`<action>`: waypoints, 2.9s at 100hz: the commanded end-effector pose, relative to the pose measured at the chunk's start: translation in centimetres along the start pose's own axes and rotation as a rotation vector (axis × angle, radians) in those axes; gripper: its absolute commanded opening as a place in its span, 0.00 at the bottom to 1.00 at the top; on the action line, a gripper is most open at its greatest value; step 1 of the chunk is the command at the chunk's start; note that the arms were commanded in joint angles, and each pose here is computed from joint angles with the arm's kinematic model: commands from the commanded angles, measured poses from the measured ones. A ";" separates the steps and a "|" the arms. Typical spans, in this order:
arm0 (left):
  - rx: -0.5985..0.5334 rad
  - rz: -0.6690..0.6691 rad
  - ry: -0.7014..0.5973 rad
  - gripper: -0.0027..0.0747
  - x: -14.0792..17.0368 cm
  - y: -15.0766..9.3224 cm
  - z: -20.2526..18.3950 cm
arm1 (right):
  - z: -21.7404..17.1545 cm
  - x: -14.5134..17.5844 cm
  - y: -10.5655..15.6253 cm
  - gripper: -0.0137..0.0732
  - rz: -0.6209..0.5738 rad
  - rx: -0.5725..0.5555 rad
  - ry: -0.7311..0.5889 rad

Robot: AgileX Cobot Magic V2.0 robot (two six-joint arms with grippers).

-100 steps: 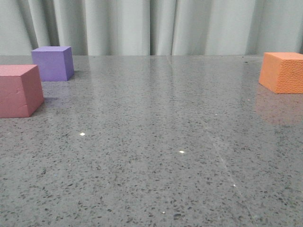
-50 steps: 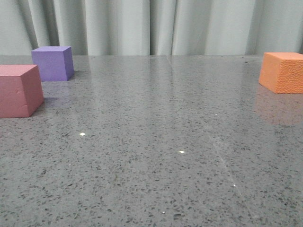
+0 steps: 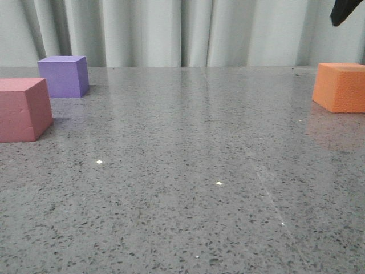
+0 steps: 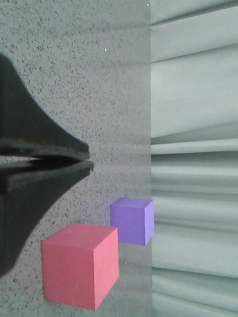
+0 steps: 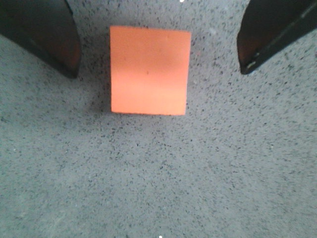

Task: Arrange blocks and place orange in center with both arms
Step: 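Lower the right gripper over the orange cube and grasp it, then carry the orange cube with the right gripper to the table center and lower it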

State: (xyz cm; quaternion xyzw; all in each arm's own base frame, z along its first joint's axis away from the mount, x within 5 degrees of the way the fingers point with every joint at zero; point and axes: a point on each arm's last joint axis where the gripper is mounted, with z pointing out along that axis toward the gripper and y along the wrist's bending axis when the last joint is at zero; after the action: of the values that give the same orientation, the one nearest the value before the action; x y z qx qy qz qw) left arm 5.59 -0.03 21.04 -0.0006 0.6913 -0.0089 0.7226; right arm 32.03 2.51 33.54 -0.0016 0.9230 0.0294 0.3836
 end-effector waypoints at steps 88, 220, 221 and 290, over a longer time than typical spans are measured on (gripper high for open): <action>0.024 -0.010 -0.060 0.02 0.9 -0.2 -0.1 | 6.7 -0.2 -0.1 0.75 -0.010 0.008 0.090; 0.024 -0.010 -0.060 0.02 0.9 -0.2 -0.1 | 4.3 -1.3 23.8 0.50 0.039 -0.155 0.064; 0.024 -0.010 -0.060 0.02 0.9 -0.2 -0.1 | 4.3 -1.3 23.8 0.50 0.039 -0.155 0.064; 0.024 -0.010 -0.060 0.02 0.9 -0.2 -0.1 | 6.1 -0.3 25.4 0.87 0.054 -0.194 0.055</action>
State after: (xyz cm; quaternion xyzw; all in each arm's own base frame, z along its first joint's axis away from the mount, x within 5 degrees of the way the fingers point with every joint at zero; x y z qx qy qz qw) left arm 5.59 -0.03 21.04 -0.0006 0.6913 -0.0089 0.7226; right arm 36.27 28.26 26.84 -0.0067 0.9510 0.0894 0.2960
